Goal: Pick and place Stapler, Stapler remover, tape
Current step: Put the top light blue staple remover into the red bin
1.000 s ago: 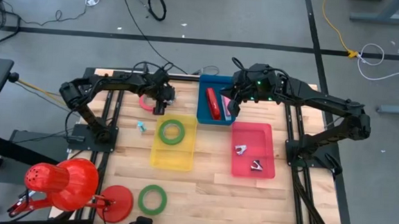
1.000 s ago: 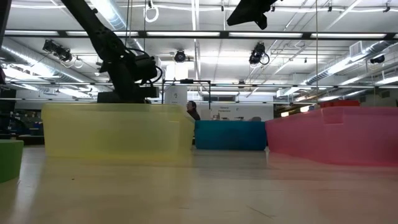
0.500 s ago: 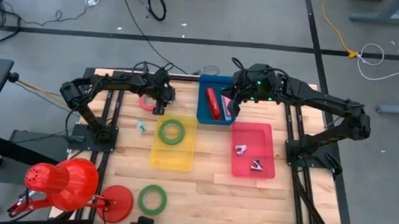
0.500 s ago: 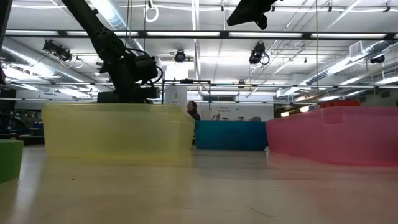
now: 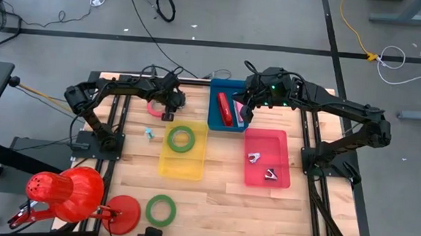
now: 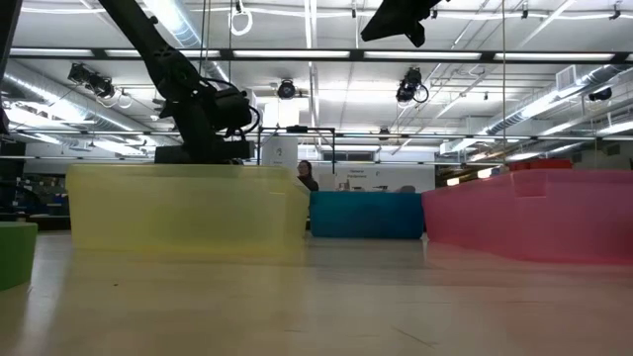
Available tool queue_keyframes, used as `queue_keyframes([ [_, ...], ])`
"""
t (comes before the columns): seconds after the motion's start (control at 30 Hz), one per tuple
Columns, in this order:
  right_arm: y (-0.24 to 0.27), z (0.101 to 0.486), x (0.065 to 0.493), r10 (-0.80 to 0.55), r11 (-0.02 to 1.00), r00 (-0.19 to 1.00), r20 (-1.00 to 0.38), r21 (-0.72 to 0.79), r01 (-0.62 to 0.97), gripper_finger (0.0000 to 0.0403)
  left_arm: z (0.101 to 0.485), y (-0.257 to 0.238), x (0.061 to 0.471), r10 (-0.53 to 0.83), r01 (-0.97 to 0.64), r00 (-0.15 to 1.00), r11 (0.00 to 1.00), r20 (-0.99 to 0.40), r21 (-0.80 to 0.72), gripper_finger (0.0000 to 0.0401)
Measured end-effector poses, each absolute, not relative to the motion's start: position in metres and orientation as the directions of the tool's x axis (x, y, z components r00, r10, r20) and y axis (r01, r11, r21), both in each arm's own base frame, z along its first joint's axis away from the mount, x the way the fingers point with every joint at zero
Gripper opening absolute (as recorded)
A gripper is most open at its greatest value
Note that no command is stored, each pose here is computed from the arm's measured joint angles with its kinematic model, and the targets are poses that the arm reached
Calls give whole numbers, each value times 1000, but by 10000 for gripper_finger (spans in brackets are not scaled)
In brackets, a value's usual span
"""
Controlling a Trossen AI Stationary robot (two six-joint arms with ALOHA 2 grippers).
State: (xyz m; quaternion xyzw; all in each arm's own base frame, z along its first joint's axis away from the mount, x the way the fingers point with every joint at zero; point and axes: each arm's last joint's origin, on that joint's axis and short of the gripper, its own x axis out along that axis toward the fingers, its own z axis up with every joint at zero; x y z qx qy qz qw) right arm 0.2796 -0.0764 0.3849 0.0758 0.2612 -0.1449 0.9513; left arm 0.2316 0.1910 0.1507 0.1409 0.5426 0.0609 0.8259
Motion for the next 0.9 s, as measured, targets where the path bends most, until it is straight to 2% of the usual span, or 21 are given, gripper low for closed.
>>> queue_keyframes([
  [0.53, -77, 385, 280, -237, 950, 821, -519, 52, 308, 23, 150, 189, 233, 244, 54, 408, 956, -880, 290, 110],
  [0.9, -76, 385, 280, -233, 951, 822, -519, 54, 304, 22, 150, 189, 233, 242, 35, 408, 959, -881, 280, 18],
])
